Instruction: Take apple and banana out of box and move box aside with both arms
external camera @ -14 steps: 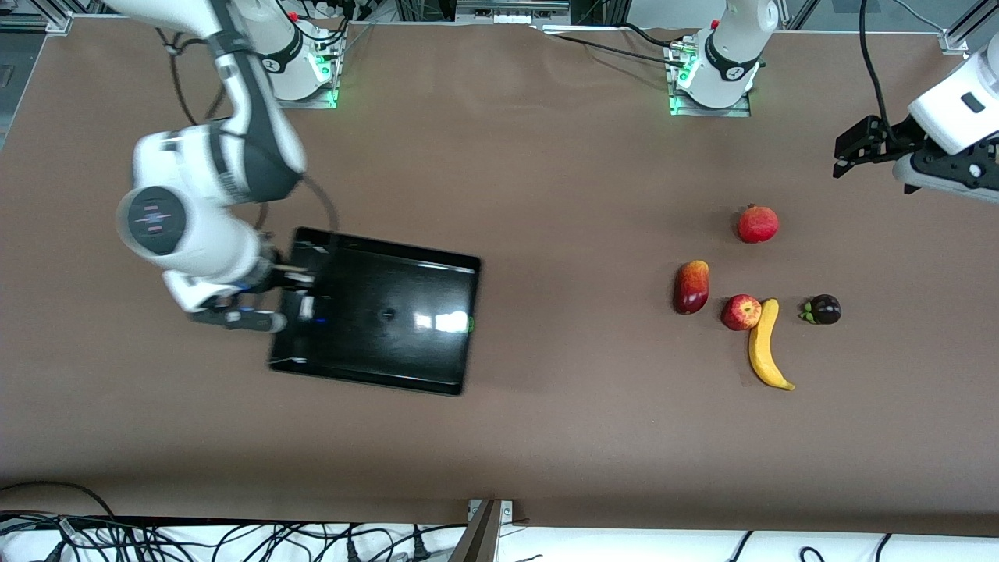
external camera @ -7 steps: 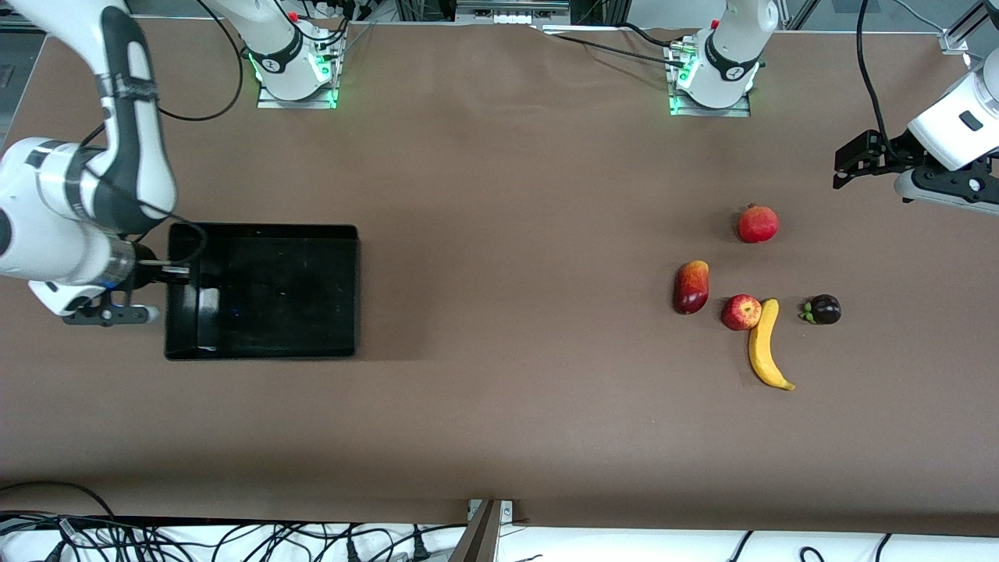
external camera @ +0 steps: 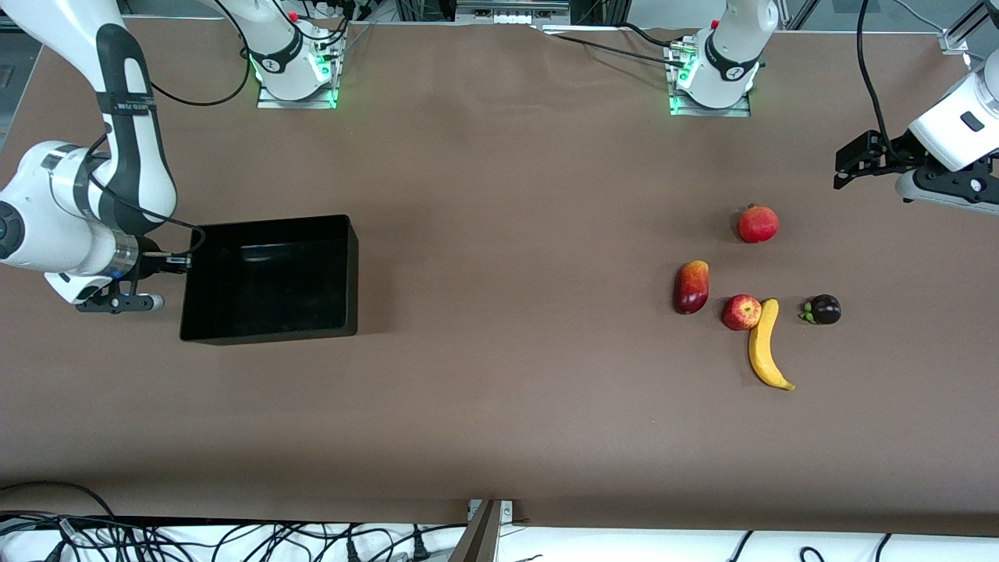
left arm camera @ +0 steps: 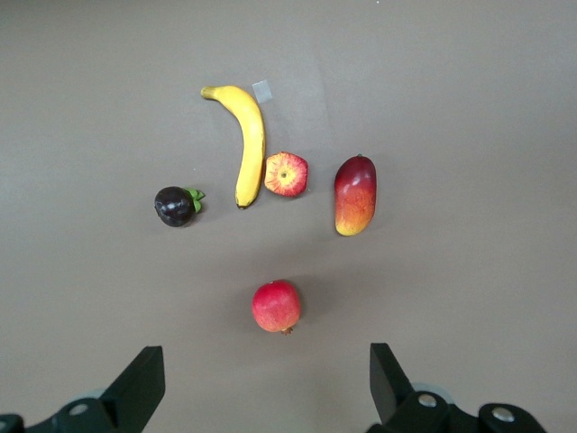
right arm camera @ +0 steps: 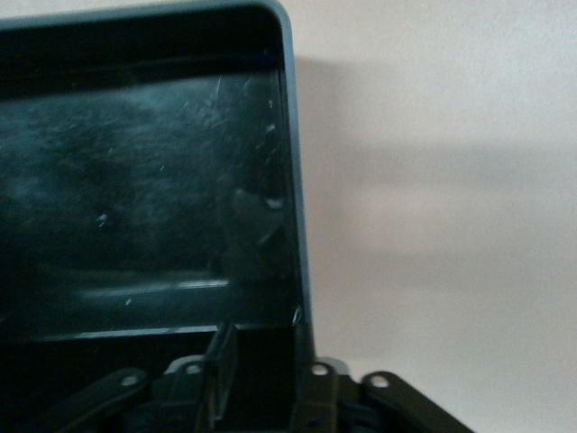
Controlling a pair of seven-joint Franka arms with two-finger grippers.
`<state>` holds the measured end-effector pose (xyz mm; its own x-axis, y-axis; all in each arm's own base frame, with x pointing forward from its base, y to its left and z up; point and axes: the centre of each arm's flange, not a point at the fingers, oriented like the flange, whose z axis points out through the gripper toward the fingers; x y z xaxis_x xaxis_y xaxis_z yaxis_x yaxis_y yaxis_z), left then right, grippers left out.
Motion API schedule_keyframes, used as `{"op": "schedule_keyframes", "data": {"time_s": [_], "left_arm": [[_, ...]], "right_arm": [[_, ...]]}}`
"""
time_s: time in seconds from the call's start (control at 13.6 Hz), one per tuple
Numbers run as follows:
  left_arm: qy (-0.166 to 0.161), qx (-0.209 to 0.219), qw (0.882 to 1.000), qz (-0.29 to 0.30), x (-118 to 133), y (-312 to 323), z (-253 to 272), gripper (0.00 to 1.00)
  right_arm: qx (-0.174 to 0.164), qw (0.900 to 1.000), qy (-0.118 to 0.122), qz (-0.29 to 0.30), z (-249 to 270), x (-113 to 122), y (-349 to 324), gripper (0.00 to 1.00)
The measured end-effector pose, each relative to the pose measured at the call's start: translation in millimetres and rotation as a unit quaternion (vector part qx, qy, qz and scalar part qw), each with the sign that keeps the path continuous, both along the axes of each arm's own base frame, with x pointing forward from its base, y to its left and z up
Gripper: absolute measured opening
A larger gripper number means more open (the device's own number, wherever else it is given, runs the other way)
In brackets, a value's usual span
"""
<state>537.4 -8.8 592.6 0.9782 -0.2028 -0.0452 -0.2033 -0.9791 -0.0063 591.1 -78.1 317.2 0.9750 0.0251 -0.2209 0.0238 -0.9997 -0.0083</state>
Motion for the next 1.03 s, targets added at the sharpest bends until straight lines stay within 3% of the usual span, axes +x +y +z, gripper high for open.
{"op": "schedule_keyframes", "data": {"time_s": [0.29, 0.44, 0.66, 1.03], "left_arm": [[0.0, 0.001, 1.0, 0.025, 0, 0, 0, 1.0], [0.0, 0.001, 1.0, 0.028, 0, 0, 0, 1.0], [0.0, 0.001, 1.0, 0.03, 0, 0, -1, 1.0], [0.0, 0.001, 0.999, 0.032, 0, 0, -1, 1.0]], "right_arm": [[0.024, 0.999, 0.021, -0.003, 90, 8, -3, 0.78], [0.024, 1.0, 0.011, 0.005, 144, 14, -1, 0.99], [0.022, 0.999, -0.01, 0.026, 201, 18, 16, 1.0], [-0.001, 0.999, -0.029, 0.042, 226, 1, 31, 1.0]]}}
